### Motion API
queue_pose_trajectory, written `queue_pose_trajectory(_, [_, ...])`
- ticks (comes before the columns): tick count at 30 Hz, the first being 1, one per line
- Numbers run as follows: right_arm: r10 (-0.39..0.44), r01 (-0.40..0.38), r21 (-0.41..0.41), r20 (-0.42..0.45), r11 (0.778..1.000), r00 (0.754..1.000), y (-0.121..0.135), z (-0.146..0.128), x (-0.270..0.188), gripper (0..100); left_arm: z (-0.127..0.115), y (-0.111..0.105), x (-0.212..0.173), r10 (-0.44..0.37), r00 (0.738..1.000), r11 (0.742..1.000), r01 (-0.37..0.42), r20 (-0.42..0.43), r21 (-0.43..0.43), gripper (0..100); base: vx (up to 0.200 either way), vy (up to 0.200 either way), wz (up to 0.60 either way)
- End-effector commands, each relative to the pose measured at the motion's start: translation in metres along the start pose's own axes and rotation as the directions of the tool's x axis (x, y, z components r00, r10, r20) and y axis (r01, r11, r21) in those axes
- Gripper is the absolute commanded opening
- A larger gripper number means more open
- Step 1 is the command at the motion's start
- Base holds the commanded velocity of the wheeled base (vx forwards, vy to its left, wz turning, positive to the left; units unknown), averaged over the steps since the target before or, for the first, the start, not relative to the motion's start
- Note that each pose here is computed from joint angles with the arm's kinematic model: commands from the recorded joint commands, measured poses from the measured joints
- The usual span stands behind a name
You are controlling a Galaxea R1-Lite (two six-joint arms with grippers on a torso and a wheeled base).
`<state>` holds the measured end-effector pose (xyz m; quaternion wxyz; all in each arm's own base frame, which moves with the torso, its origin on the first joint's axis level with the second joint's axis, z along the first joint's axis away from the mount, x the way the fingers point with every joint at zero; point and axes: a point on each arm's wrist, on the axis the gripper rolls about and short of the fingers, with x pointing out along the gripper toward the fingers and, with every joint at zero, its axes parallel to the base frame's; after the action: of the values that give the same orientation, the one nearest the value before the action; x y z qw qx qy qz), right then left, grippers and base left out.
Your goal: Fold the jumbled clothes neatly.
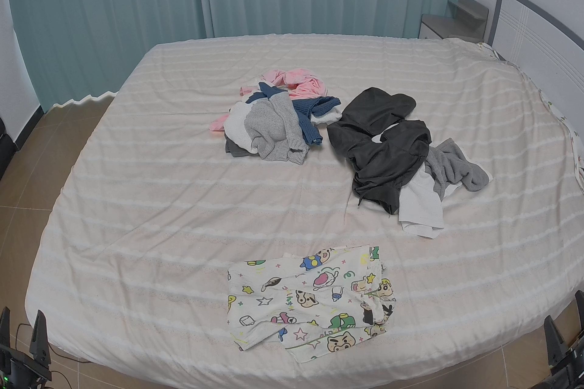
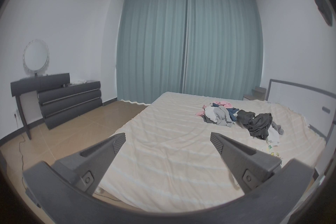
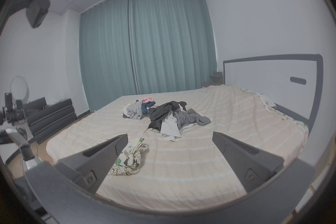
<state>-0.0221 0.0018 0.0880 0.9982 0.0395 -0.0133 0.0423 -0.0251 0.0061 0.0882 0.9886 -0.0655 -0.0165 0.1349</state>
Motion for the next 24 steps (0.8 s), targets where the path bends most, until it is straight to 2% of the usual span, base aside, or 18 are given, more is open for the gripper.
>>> queue_pose_trajectory(1, [0.022,-0.022,-0.1,-0.003,0.995,1.0,0.0,-0.009,-0.001,100,0.0,0.0,0.0,-0.018,0.996,0.998,0.012,0.093,0.057,100,0.0,0.0,0.0])
queue_pose_trajectory(3, [0.028,-0.029,-0.149,-0.005,0.988,1.0,0.0,-0.01,-0.001,100,0.003,-0.001,0.0,-0.035,0.991,0.997,0.026,0.128,0.073,100,0.0,0.0,0.0])
queue_pose_trajectory(6, [0.028,-0.036,-0.178,-0.049,0.983,0.998,0.0,-0.014,-0.001,100,-0.01,0.0,0.001,-0.055,0.998,0.994,0.055,0.003,0.097,100,0.0,0.0,0.0])
queue_pose_trajectory(7, [0.028,-0.036,-0.178,-0.049,0.983,0.998,0.0,-0.014,-0.001,100,-0.01,0.0,0.001,-0.055,0.998,0.994,0.055,0.003,0.097,100,0.0,0.0,0.0])
queue_pose_trajectory(8, [0.022,-0.037,-0.169,-0.088,0.985,0.996,0.0,-0.017,-0.002,100,-0.008,0.0,0.0,-0.062,0.998,0.997,0.063,-0.013,0.043,100,0.0,0.0,0.0])
queue_pose_trajectory(11, [0.02,-0.034,-0.155,-0.086,0.987,0.996,0.0,-0.017,-0.002,100,-0.008,0.0,0.0,-0.063,0.998,0.997,0.063,-0.005,0.034,100,0.0,0.0,0.0])
queue_pose_trajectory(15, [0.005,-0.016,-0.128,-0.085,0.992,0.996,-0.001,-0.018,-0.001,100,-0.007,0.0,0.0,-0.066,0.998,0.994,0.065,0.002,0.091,100,0.0,0.0,0.0])
queue_pose_trajectory(20, [-0.022,0.014,-0.128,-0.062,0.992,0.998,-0.001,-0.016,-0.001,100,-0.008,-0.001,0.001,-0.067,0.998,0.992,0.065,0.008,0.108,100,0.0,0.0,0.0])
queue_pose_trajectory(22, [-0.022,0.014,-0.128,-0.062,0.992,0.998,-0.001,-0.016,-0.001,100,-0.008,0.0,0.001,-0.056,0.998,0.991,0.053,0.023,0.122,100,0.0,0.0,0.0])
queue_pose_trajectory(23, [-0.022,0.014,-0.129,-0.063,0.992,0.998,-0.001,-0.016,-0.001,100,-0.005,0.001,0.001,0.029,0.998,0.988,-0.038,0.064,0.149,100,0.0,0.0,0.0])
queue_pose_trajectory(24, [-0.022,0.014,-0.129,-0.063,0.992,0.998,-0.001,-0.016,-0.001,100,-0.005,0.002,0.001,0.059,0.996,0.986,-0.069,0.064,0.154,100,0.0,0.0,0.0])
